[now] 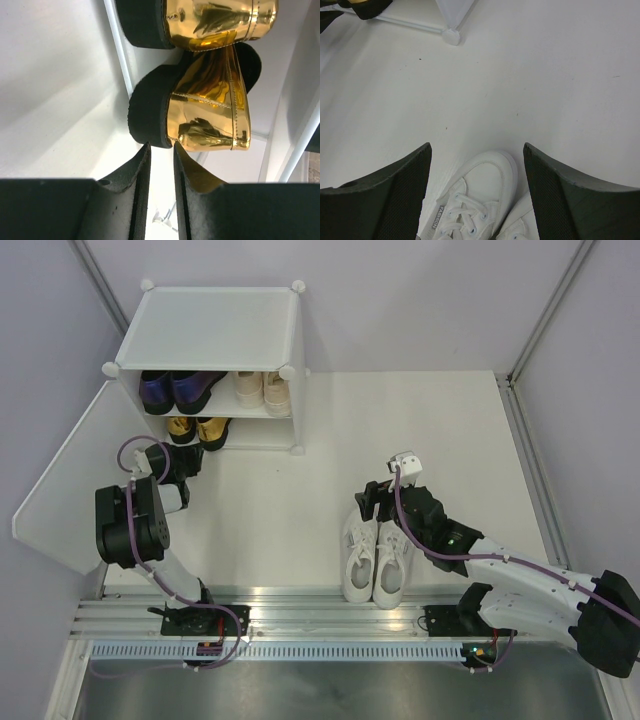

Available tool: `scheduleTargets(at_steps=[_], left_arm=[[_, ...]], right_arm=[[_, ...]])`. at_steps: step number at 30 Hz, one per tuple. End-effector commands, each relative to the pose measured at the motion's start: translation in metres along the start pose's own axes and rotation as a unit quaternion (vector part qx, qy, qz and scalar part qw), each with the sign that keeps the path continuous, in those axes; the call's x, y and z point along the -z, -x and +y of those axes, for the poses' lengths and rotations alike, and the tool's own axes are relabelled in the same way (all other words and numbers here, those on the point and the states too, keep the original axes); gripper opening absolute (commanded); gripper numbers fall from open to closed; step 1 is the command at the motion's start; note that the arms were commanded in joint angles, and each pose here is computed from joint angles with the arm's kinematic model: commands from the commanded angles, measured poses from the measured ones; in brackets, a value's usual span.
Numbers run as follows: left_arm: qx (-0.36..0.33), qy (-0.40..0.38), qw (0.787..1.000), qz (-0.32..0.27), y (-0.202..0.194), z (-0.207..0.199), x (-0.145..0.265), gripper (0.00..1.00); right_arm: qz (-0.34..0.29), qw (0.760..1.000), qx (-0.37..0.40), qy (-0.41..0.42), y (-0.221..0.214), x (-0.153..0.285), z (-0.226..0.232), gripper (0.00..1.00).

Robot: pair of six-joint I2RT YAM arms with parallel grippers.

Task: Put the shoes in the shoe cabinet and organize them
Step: Place the shoe in the shoe cabinet.

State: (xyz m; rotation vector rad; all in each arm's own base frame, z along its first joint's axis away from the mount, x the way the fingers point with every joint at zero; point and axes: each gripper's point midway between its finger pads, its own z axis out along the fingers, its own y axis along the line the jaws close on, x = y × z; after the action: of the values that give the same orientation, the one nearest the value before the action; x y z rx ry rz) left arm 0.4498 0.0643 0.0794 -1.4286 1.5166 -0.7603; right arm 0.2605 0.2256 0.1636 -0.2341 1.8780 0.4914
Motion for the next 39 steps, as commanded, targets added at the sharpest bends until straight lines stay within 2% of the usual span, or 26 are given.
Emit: scheduleTargets(at_steps=[1, 16, 34, 39], left_arm=[[0.001, -0.044, 0.999, 0.005, -0.001, -0.026, 0.009, 0.28], [0.013, -0.077, 0.997, 0.030, -0.014, -0.048, -0.014, 0.26], [-0.013, -0.093, 0.996, 0.002, 0.002, -0.076, -0.034, 0.26], [-0.050, -0.132, 0.990, 0.029, -0.011, -0.086, -0.018, 0.39]], right_arm=[[-0.030, 0.999, -0.015, 0.016, 0.024, 0.000, 0.011, 0.78], [-0.026, 1.000, -0.010, 0.009, 0.022, -0.004, 0.009, 0.78], [-0.021, 1.000, -0.005, -0.002, 0.019, -0.008, 0.006, 0.78], [-0.023, 1.000, -0.005, 0.001, 0.020, -0.006, 0.007, 0.78]])
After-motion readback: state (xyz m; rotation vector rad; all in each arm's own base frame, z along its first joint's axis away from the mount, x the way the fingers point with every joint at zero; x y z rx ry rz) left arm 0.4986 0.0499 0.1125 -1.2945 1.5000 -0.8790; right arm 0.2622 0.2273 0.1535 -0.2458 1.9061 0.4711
